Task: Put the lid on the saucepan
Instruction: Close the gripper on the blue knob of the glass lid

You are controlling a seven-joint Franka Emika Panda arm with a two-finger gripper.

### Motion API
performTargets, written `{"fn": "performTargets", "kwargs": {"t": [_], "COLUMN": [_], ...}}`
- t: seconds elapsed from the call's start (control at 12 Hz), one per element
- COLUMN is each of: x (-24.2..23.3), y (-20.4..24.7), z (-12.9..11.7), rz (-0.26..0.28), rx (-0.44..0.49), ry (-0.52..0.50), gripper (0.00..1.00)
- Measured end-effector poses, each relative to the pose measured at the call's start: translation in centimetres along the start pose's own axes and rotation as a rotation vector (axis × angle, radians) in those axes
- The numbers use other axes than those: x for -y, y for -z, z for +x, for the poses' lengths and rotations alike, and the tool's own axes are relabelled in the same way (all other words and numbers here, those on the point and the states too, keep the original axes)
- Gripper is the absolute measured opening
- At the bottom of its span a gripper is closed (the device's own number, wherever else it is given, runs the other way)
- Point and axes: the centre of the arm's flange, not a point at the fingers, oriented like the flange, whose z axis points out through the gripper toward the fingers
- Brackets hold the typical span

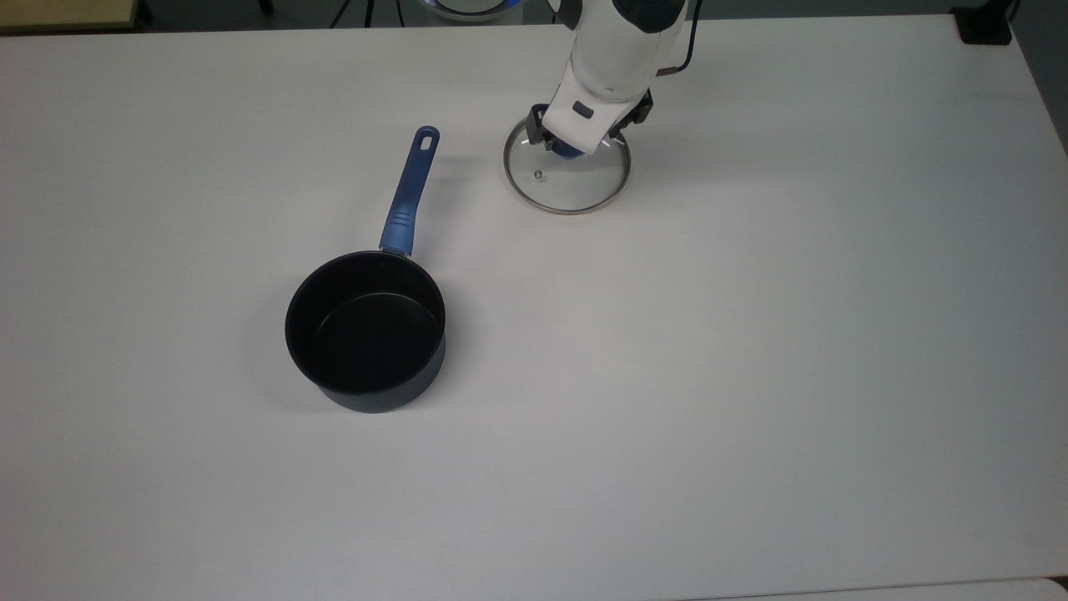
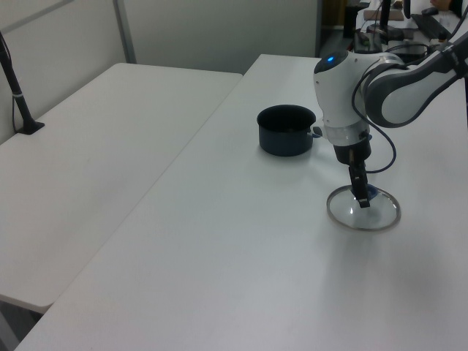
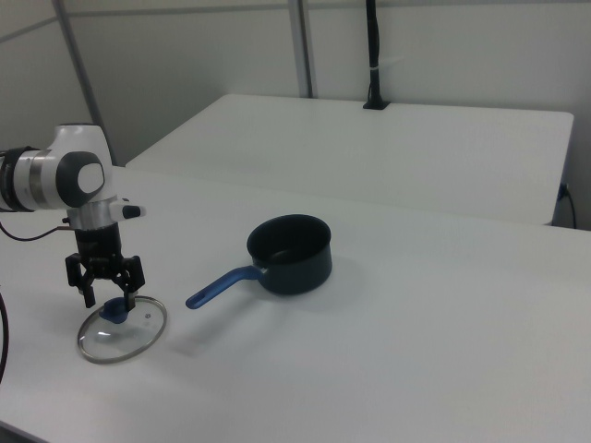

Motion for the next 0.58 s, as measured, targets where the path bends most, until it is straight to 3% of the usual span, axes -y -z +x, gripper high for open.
{"fn": "performTargets", "kwargs": {"t": [0.17,0.33,0.58], "x": [-0.73,-1.14,-0.50], "y": [0.21,0.24,-0.35], "z": [0.12,0.17,0.25], "rz": [-0.023,-0.055,-0.057], "rx": [-0.008,-0.013,-0.002], "ry": [-0.018,-0.037,-0.029], "gripper": [1.00,1.00,0.99]}}
